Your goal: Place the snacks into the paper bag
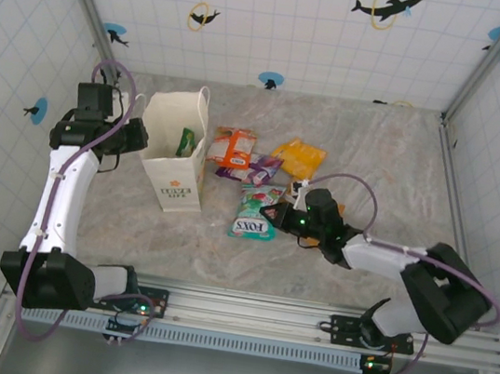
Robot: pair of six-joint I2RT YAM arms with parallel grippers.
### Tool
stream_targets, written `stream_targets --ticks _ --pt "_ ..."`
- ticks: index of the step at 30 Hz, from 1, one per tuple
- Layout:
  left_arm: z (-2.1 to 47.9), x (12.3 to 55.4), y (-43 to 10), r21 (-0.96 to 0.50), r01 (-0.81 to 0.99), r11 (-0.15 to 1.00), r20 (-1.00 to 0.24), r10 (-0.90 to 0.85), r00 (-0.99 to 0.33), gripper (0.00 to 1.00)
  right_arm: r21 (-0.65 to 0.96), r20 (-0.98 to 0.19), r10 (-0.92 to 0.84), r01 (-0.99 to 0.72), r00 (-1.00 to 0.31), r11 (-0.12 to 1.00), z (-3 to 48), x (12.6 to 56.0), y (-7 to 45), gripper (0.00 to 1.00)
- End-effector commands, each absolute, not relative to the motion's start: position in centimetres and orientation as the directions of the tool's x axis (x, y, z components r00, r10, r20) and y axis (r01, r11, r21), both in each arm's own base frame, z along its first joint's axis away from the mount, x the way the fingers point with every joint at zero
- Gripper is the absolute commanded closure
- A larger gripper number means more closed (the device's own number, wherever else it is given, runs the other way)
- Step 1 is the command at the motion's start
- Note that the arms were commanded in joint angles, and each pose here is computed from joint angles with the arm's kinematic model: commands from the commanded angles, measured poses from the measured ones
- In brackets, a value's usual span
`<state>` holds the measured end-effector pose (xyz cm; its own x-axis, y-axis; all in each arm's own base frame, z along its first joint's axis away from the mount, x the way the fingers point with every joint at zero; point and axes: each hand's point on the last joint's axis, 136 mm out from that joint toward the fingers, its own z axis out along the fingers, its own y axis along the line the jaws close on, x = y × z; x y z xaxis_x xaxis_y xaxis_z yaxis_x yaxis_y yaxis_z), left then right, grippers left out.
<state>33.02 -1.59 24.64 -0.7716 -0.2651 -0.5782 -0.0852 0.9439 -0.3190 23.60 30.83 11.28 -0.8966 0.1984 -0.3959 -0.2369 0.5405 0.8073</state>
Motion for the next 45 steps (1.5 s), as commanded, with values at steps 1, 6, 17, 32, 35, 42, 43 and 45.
stream_targets --ticks 1,6,17,32,35,42,43,45 --pt "25.3 32.7 -1.4 -0.317 -0.085 0.945 -0.594 -0.268 -0.759 0.8 0.748 -0.517 0.227 -0.307 -0.825 0.589 14.6 24.5 30.0 1.0" --pt "25.6 32.7 -1.4 -0.319 -0.082 0.944 -0.599 -0.267 -0.755 0.81 0.681 -0.643 0.236 -0.402 -0.729 0.612 20.5 25.9 30.8 1.0" --pt "25.9 32.9 -1.5 -0.327 -0.072 0.942 -0.607 -0.268 -0.748 0.81 0.537 -0.83 0.228 -0.621 -0.509 0.571 35.1 29.7 37.7 0.99" --pt "26.3 33.1 -1.7 -0.341 -0.069 0.938 -0.613 -0.277 -0.74 0.76 0.332 -0.932 0.325 -0.747 -0.164 0.576 49.3 31.3 44.9 0.97" --pt "26.9 33.1 -1.8 -0.349 -0.065 0.935 -0.622 -0.283 -0.73 0.67 0.317 -0.944 0.28 -0.724 -0.177 0.612 47.4 32.0 46.2 0.97" --pt "27.6 32.6 -2.2 -0.369 -0.051 0.928 -0.623 -0.288 -0.728 0.61 0.299 -0.954 0.182 -0.676 -0.24 0.673 42.5 33.5 48.3 0.97" --pt "27.6 32.5 -2.3 -0.375 -0.049 0.926 -0.622 -0.291 -0.727 0.6 0.295 -0.954 0.171 -0.669 -0.246 0.682 42.1 33.7 48.4 0.97" --pt "27.6 32.3 -2.5 -0.384 -0.041 0.923 -0.624 -0.292 -0.724 0.58 0.279 -0.957 0.142 -0.658 -0.254 0.699 41.2 34.1 48.9 0.97"
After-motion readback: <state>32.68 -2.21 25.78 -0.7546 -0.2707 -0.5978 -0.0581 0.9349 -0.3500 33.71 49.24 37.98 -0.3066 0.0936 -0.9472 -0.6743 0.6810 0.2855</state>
